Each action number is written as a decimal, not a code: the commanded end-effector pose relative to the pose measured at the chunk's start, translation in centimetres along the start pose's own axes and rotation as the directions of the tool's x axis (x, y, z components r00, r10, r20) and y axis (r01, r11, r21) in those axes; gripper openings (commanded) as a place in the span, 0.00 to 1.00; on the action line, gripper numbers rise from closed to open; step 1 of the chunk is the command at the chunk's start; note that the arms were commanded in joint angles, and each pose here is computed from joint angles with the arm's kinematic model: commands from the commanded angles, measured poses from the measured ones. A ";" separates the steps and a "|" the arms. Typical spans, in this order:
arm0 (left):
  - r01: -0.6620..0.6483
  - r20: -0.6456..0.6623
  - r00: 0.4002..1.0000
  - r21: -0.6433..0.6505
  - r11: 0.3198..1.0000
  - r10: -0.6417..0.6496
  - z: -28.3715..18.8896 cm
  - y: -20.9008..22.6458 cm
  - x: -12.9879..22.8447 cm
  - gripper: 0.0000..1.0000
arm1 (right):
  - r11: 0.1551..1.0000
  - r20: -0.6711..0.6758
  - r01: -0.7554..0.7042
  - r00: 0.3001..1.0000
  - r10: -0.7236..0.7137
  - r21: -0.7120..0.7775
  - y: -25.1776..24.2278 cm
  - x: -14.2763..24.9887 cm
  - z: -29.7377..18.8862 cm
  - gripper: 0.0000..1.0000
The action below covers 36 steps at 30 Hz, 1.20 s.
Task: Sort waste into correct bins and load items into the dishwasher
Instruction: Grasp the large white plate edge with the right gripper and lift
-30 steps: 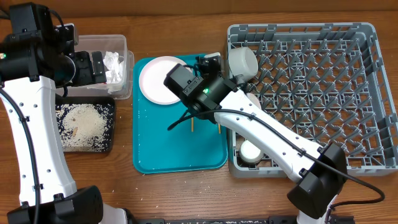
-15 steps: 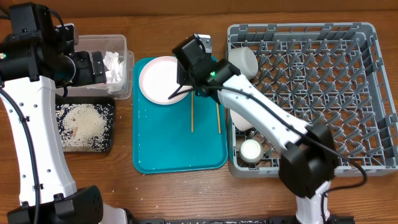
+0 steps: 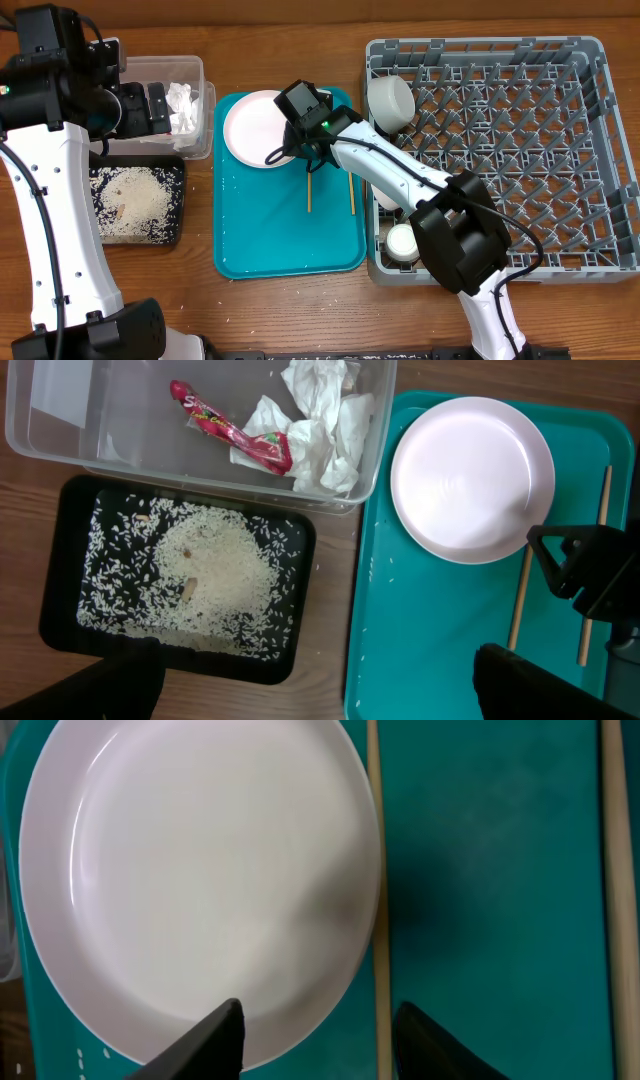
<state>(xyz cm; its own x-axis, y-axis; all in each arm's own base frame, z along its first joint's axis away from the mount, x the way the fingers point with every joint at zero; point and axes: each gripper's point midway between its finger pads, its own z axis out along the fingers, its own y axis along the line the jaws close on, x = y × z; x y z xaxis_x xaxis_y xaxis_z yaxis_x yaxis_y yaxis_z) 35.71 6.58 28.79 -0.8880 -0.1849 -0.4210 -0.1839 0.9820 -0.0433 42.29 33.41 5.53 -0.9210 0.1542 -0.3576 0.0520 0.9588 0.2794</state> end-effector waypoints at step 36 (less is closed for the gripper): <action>0.003 0.022 1.000 -0.002 1.000 -0.003 -0.6 -0.1 -0.4 1.00 | 0.999 -0.023 0.037 0.999 -0.037 -0.003 -2.3 -4.1 -4.2 0.04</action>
<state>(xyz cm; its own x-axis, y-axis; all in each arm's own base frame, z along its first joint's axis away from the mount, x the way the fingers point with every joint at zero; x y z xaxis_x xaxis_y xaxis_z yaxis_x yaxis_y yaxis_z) 35.71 6.58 28.79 -0.8880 -0.1849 -0.4210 -0.1839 0.9820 -0.0433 41.41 30.96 2.93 -0.9709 0.0962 -0.2194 0.0474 0.9749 0.2175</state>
